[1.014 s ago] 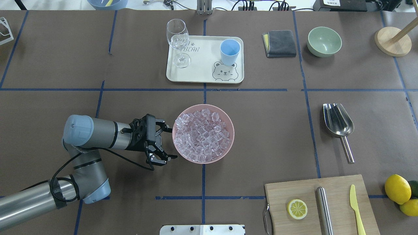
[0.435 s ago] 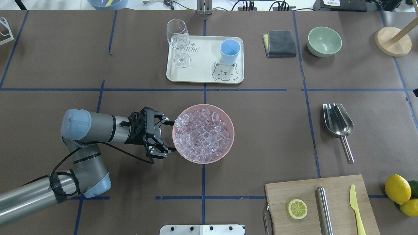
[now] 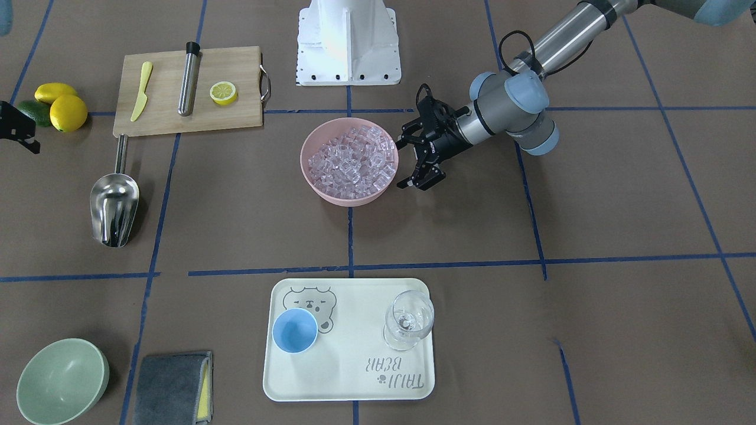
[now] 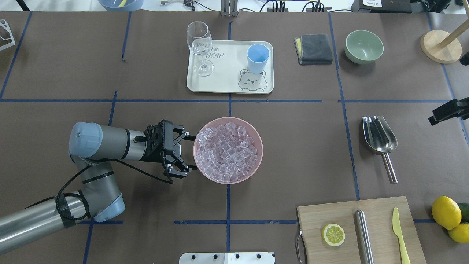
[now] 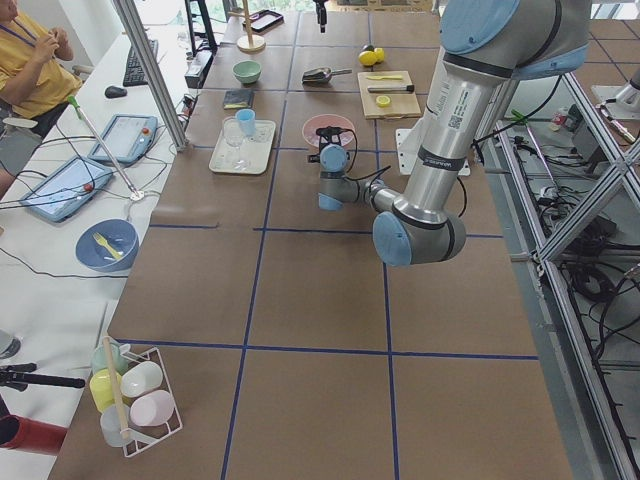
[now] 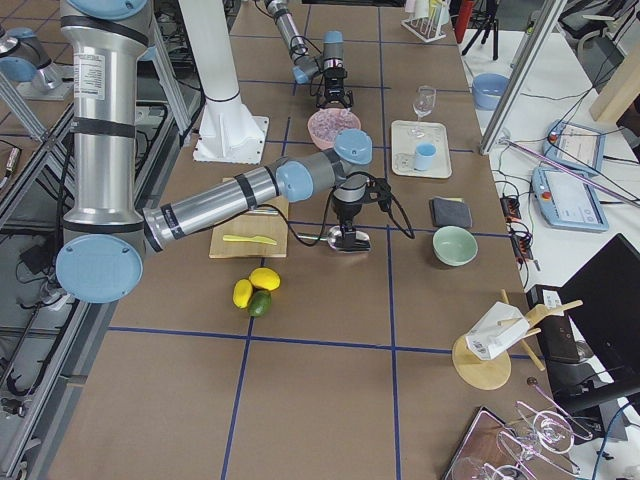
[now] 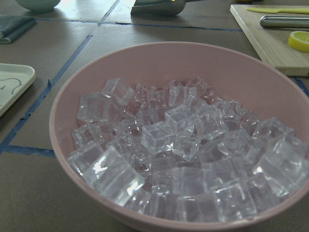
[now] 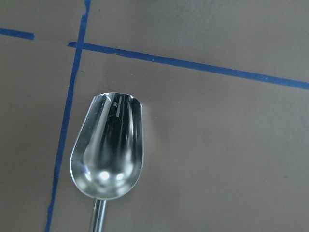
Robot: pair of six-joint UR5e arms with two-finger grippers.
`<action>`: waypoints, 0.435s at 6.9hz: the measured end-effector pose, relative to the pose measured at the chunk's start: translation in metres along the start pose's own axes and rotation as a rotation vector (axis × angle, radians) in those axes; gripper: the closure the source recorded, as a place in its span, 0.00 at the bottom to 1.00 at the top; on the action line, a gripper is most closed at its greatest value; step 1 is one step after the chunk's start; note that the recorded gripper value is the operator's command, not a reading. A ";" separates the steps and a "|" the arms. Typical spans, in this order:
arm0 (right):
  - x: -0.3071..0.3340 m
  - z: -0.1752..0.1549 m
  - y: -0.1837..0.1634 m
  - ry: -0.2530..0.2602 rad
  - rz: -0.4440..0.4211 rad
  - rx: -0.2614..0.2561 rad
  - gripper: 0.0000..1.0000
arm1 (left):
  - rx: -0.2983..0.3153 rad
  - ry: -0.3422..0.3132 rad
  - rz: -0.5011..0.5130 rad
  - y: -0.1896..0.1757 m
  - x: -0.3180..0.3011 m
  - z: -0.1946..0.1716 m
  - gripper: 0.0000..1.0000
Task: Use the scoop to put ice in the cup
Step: 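Hold the bowl with the left gripper while the right gripper grasps the metal scoop handle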
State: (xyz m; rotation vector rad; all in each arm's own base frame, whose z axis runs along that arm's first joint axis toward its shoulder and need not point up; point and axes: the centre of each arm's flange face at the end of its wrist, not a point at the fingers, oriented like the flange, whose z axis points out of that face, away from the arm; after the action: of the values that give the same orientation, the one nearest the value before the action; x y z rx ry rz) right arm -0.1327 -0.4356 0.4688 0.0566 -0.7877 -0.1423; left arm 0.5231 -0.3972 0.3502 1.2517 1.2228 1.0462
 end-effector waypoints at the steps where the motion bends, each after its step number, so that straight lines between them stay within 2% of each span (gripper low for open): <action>1: -0.016 0.023 0.018 -0.007 0.033 0.022 0.00 | 0.000 0.000 0.000 0.000 0.000 0.000 0.01; 2: -0.028 0.044 0.038 -0.025 0.064 0.047 0.00 | 0.000 0.001 0.000 0.000 0.000 0.000 0.01; 3: -0.044 0.064 0.052 -0.020 0.097 0.056 0.00 | 0.000 0.001 0.000 0.000 0.000 0.000 0.01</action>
State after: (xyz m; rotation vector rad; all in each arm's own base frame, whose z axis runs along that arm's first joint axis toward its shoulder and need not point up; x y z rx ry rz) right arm -0.2035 -0.3772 0.4886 0.0697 -0.8126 -0.0295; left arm 0.5231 -0.3970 0.3500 1.2516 1.2239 1.0472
